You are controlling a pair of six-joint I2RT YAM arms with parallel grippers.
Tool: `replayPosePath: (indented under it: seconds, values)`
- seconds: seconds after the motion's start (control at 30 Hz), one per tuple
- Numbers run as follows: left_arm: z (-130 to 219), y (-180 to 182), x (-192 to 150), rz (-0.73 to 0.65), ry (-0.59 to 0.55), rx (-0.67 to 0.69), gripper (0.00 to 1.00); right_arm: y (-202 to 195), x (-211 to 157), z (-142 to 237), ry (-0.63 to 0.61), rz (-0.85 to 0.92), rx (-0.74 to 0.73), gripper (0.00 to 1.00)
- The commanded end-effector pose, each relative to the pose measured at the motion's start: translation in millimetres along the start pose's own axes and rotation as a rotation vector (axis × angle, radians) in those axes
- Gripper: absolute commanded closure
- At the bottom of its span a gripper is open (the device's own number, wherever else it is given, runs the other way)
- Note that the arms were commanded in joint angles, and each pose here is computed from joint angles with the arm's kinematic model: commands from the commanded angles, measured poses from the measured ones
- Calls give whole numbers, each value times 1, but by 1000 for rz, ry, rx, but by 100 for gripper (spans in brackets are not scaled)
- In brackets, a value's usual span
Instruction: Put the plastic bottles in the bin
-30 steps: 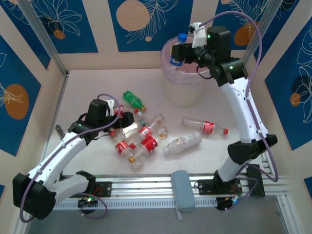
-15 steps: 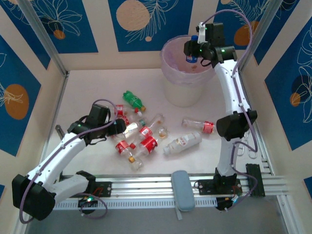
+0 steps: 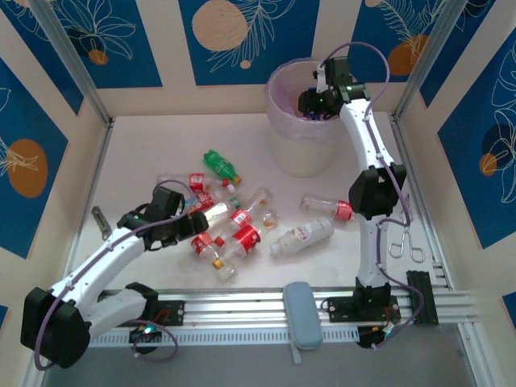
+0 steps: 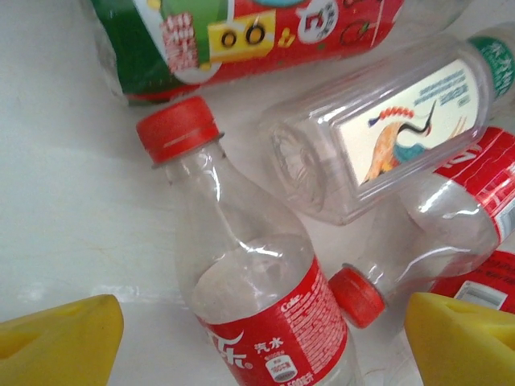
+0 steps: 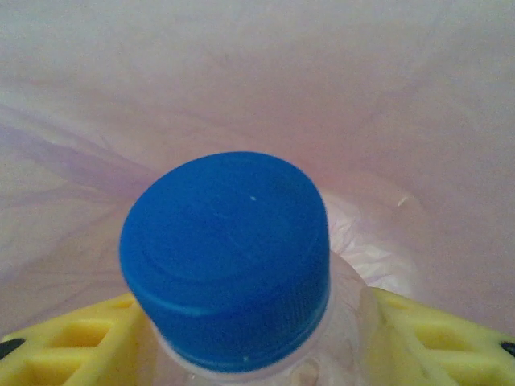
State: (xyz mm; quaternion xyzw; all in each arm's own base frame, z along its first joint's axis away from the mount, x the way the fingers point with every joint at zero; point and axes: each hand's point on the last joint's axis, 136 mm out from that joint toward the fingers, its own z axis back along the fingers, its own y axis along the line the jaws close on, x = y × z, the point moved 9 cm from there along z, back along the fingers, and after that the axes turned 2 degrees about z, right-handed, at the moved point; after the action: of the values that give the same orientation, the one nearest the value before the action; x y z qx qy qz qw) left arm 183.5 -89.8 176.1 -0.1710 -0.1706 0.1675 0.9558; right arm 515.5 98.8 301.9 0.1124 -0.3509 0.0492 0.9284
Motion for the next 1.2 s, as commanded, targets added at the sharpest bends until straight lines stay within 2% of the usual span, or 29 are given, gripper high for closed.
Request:
replayPosePath:
  seconds: [0.0, 0.1, 0.23, 0.47, 0.5, 0.57, 0.9, 1.03, 1.17]
  values:
    - [-3, 1, -7, 35, 38, -32, 11, -1, -7, -17, 21, 2, 26, 40]
    - [-4, 2, -10, 40, 52, -23, 12, -3, -14, -30, 42, 7, 22, 36]
    - [-6, 1, -11, 46, 65, -24, 13, -3, -19, -39, 58, 6, 24, 26]
    - [-14, 0, -15, 66, 84, -45, 13, 0, -11, -29, 29, 25, 21, 13]
    - [-15, 0, -16, 66, 86, -42, 13, 2, -9, -26, 23, 31, 27, 8]
    - [-17, 0, -16, 72, 89, -44, 12, 4, -2, -15, 7, 41, 38, 1]
    - [-33, 0, -27, 101, 132, -25, 12, 33, 32, 92, -171, 106, 140, 1]
    - [-41, -2, -26, 111, 125, -21, 12, 48, 26, 133, -206, 138, 169, 1]
    - [-48, 0, -26, 133, 114, -22, 15, 62, 5, 160, -214, 138, 251, 1]
